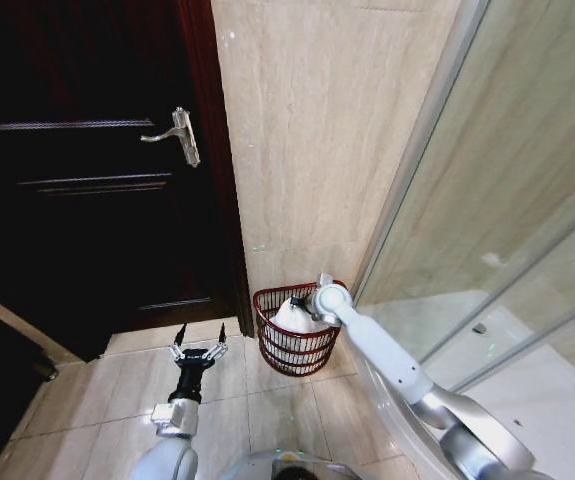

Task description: Discard the used towel into the hamper.

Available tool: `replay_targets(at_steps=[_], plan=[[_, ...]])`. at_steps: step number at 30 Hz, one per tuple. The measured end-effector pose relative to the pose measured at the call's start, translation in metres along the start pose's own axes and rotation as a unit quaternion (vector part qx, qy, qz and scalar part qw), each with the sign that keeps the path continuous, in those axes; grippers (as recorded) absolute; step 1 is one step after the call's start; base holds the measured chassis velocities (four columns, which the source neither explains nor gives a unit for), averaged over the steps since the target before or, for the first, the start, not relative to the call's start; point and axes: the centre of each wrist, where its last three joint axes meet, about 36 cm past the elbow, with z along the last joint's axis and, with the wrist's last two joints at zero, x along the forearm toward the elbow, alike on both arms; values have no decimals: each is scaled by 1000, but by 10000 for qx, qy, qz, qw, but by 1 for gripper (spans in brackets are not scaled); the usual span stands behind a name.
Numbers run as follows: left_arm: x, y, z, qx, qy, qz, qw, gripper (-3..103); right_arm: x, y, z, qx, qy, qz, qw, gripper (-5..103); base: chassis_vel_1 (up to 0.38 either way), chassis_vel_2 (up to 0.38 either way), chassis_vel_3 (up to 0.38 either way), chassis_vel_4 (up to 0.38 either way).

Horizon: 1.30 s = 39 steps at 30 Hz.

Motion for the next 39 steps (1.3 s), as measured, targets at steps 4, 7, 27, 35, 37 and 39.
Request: replay_targets(at_steps=[4,7,27,35,37,39], plan=[[2,1,-3,-9,-11,-29,10000,100,-16,0,1,-35,71,-10,10000,4,0,0,0,0],[3,5,-7,-54,-49,-74,9999,100,-29,-4,3,-25,92,51,9999,4,0,0,0,0],[3,5,-12,-33,-113,-89,9999,100,7,-2,15,530,160,174,9983,54,0,0,0,0],[5,6,-13,1,-114,-91,9999,100,46,12,32,750,-280,134,9967,86,0,0,0,0],[5,6,-13,9,-114,-92,9999,100,51,14,34,779,-338,104,9963,92,0,0,0,0],[5,6,-12,24,-111,-95,9999,100,62,15,39,845,-483,59,9952,99,0,0,0,0]])
